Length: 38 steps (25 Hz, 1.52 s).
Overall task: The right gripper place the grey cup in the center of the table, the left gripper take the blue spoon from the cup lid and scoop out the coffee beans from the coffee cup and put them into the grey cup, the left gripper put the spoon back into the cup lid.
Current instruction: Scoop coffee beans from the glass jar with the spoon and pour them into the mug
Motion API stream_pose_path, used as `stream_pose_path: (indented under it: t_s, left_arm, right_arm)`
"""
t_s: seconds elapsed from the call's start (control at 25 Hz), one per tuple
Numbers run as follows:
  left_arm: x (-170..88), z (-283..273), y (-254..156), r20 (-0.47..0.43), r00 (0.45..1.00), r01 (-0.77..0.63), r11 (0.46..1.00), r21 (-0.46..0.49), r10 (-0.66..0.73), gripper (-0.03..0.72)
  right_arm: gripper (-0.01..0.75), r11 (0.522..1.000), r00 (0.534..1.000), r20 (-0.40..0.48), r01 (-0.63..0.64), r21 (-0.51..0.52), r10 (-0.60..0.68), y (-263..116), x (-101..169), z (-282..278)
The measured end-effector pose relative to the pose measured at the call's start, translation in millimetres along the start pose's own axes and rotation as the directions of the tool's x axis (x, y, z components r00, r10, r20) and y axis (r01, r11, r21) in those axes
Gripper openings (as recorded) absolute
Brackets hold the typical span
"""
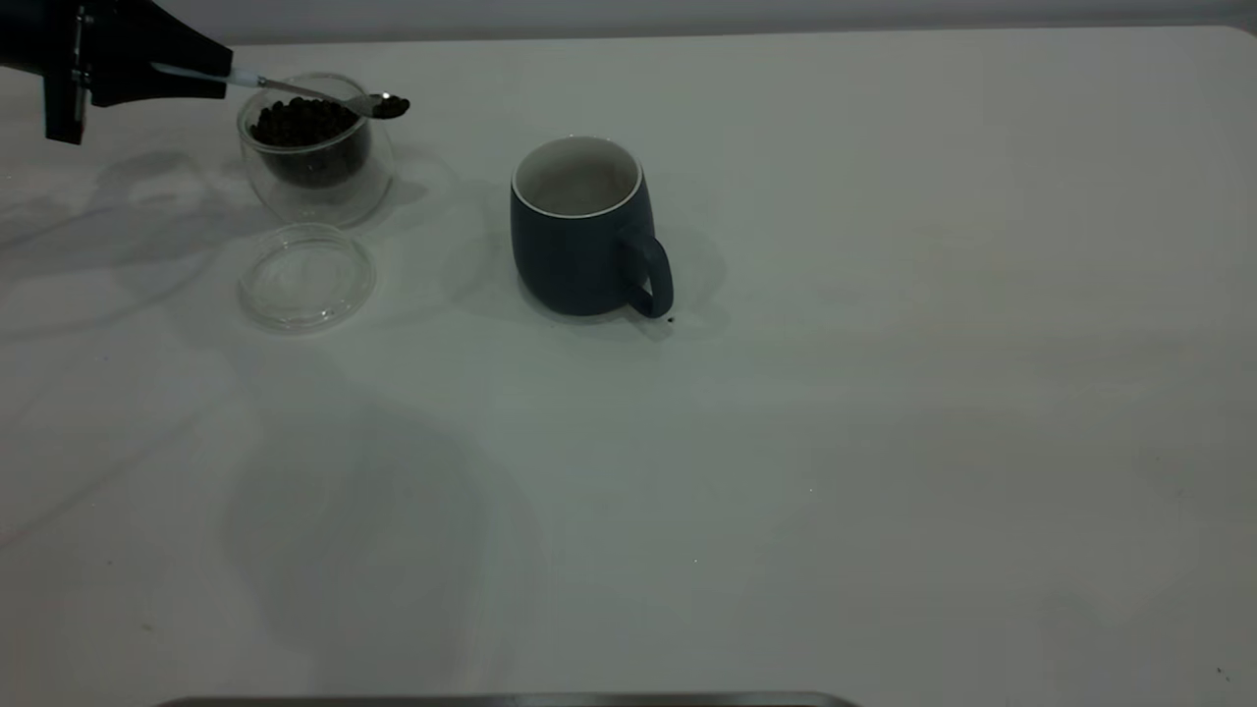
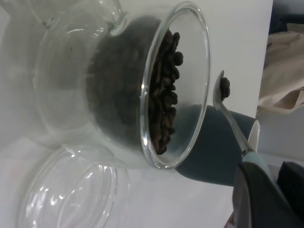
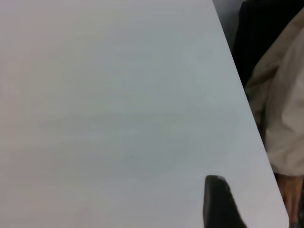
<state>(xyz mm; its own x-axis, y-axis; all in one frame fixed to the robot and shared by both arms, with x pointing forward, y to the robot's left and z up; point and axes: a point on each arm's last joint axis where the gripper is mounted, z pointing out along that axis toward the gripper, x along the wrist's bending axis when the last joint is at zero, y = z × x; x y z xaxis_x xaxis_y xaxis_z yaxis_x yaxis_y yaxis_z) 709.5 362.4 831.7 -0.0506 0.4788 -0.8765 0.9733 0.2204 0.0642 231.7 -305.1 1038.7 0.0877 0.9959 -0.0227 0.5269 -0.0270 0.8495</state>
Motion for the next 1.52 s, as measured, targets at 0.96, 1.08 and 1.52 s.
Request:
stream_pose_path:
  t_s: [0.96, 1.08, 1.52]
  left_arm:
    - [-43, 67, -9, 0.068, 0.997, -0.048, 0.994, 0.097, 0.042, 0.125]
    - [-50, 69, -10, 0.069, 0.996, -0.061, 0.993, 0.103, 0.054, 0.125]
    - [-74, 76, -16, 0.028, 0.992, -0.126, 0.979, 0.159, 0.123, 0.125]
  right_arm:
    - [0.364, 1.000, 1.000, 0.000, 0.000, 0.000, 0.000, 0, 0, 0]
    - [0.364, 1.000, 1.000, 0.000, 0.000, 0.000, 0.000, 0, 0, 0]
    - [0.364, 1.000, 1.000, 0.000, 0.000, 0.000, 0.000, 0, 0, 0]
